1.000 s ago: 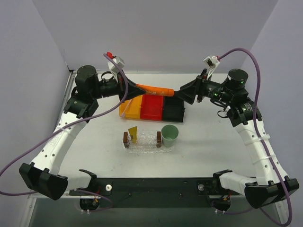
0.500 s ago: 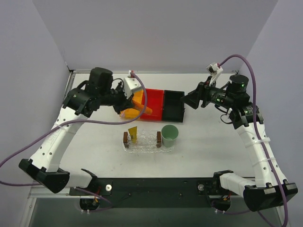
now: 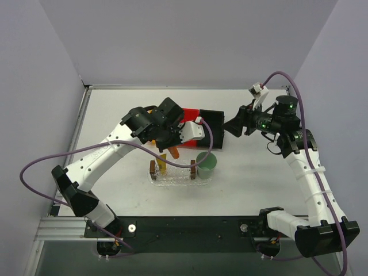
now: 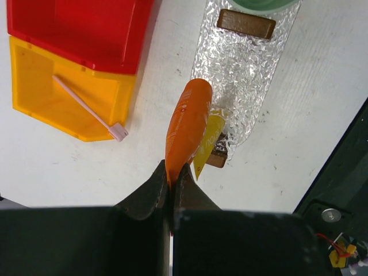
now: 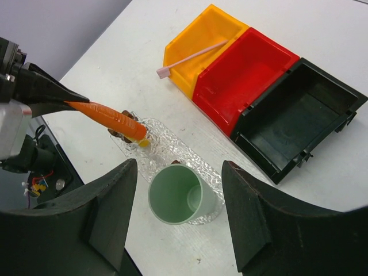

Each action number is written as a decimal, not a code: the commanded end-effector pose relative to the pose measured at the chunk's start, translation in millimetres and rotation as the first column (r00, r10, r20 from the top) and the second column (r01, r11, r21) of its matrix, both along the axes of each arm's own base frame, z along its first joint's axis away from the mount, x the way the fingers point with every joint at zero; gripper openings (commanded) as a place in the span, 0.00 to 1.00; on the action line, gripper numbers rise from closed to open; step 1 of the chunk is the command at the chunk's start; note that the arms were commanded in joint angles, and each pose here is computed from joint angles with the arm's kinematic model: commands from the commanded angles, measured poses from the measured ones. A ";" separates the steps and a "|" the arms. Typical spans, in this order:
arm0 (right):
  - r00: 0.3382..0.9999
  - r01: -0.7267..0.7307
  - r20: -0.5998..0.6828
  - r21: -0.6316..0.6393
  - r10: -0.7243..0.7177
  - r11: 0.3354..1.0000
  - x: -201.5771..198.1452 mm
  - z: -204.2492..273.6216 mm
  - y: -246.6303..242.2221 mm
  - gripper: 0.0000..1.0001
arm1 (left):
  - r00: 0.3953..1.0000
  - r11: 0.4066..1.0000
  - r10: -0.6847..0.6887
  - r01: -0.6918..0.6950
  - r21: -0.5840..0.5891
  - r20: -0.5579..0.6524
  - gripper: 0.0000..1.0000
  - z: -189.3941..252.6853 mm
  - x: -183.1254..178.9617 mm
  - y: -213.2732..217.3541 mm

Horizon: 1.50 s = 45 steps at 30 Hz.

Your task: Prepare toiletry sets of a toothbrush and toothpaste on the tray

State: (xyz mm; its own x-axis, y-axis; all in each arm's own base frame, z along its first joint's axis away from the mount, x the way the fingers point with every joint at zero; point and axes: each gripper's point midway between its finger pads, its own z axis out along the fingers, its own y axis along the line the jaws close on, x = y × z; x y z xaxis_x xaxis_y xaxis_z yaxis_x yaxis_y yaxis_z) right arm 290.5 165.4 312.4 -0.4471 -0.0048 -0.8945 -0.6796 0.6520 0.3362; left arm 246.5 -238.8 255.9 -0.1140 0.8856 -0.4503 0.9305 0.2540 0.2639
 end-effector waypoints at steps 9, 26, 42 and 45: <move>1.000 0.000 0.027 -0.031 0.001 1.000 -4.9 -14.7 -9.7 0.55 | 0.999 0.989 -0.050 0.047 0.138 0.014 0.00 -4.5 -12.4 -11.9; 1.000 -0.006 0.008 -0.029 0.006 1.000 -5.8 -23.6 -12.1 0.55 | 0.998 0.979 -0.051 0.057 0.194 -0.039 0.00 -40.8 -15.1 -15.6; 1.000 0.001 -0.002 -0.026 -0.002 1.000 -4.9 -26.2 -14.5 0.55 | 0.999 0.981 0.004 0.003 0.192 -0.034 0.00 -52.0 -10.4 -18.0; 1.000 0.000 -0.002 -0.026 0.000 1.000 -5.1 -26.2 -14.3 0.55 | 0.999 0.980 0.012 -0.004 0.198 -0.035 0.00 -53.4 -10.3 -16.2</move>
